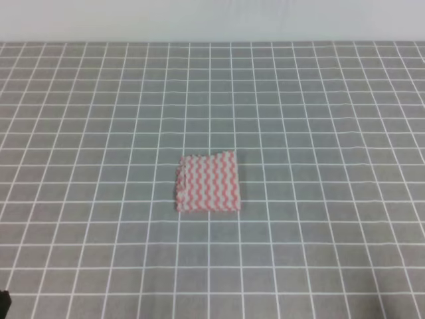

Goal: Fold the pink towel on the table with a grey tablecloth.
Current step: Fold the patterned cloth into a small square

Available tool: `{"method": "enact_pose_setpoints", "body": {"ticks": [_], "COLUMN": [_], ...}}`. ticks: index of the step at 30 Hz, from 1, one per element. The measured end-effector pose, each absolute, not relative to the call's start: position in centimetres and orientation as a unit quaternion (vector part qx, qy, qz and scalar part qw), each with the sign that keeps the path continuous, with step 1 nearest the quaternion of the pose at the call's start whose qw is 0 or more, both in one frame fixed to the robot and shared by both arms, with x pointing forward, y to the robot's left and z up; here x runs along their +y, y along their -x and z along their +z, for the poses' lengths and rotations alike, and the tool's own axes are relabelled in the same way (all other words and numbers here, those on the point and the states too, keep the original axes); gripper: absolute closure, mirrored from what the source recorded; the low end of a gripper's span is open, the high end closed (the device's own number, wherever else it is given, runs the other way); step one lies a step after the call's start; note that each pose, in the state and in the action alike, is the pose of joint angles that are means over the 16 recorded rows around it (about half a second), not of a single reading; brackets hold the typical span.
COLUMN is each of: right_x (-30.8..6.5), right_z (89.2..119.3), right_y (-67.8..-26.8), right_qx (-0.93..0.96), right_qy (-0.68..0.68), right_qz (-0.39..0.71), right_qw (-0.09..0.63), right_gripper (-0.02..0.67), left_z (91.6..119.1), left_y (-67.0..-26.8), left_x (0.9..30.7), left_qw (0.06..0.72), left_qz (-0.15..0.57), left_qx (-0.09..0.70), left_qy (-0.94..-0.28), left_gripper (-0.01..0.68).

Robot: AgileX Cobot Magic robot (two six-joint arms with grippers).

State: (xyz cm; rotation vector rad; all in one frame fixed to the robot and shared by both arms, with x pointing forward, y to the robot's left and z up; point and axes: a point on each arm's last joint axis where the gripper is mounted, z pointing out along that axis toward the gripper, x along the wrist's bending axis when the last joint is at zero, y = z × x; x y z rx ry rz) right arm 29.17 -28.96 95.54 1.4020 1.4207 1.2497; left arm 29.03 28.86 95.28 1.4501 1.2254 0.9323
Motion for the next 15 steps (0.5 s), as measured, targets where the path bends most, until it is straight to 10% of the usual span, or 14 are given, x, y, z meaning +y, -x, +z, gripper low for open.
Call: {"method": "enact_pose_setpoints", "body": {"ticks": [15], "right_x": [-28.95], "right_z": [95.75], "right_y": [-29.12], "right_qx": [0.557], "right_qy": [-0.549], "right_qz": [0.491], "right_qw": [0.383], "right_gripper": [0.664], "left_z": [95.21], "left_y": [-29.03], "left_x": [28.86], "left_qw": [0.489], "left_qz": [0.383], "left_qx": [0.505], "left_qy": [-0.599], "left_gripper": [0.674]}}
